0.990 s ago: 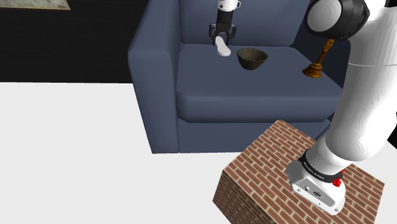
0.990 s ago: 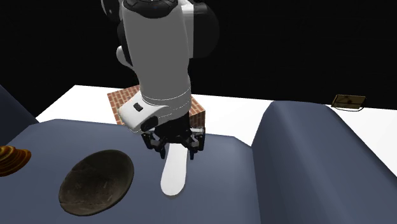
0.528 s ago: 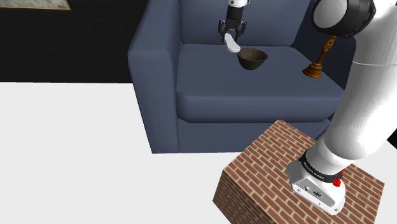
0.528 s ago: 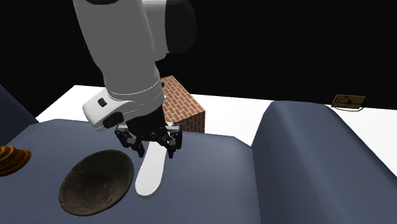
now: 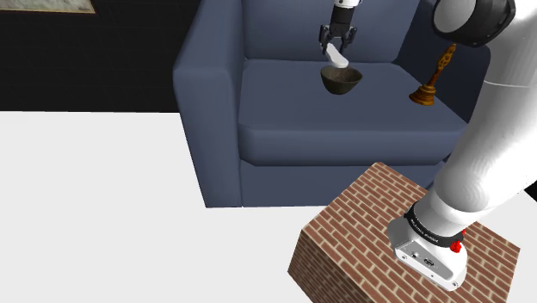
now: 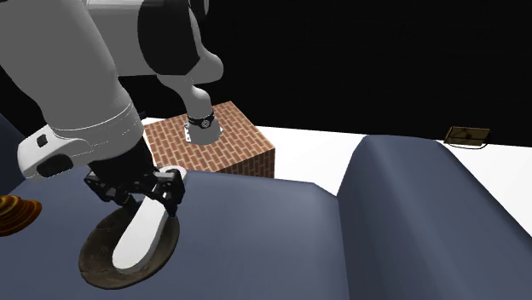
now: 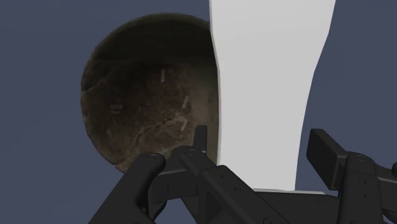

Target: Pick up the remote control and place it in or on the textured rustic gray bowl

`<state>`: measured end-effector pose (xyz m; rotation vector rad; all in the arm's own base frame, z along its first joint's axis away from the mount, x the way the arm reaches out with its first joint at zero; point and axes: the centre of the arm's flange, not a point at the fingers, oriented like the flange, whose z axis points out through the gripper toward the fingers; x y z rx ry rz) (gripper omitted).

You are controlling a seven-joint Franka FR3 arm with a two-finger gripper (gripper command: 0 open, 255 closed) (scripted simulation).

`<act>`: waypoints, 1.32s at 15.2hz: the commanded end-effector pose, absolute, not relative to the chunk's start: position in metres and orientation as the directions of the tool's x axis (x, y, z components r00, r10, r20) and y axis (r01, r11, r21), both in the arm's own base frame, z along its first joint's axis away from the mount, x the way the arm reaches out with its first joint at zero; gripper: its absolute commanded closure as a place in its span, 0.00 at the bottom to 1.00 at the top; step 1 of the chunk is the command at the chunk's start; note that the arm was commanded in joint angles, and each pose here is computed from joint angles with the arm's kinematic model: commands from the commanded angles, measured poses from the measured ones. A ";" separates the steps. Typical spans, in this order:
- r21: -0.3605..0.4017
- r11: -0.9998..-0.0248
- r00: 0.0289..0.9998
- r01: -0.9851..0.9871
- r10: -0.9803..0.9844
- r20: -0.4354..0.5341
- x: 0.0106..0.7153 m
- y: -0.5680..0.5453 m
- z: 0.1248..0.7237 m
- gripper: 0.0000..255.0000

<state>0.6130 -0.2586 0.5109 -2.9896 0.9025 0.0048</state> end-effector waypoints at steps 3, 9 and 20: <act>-0.017 -0.833 0.834 -0.552 -0.552 -0.008 0.588 -0.311 0.512 1.00; -0.017 -0.833 0.834 -0.552 -0.552 -0.008 0.582 -0.326 0.486 1.00; -0.017 -0.833 0.834 -0.552 -0.552 -0.008 0.582 -0.326 0.434 1.00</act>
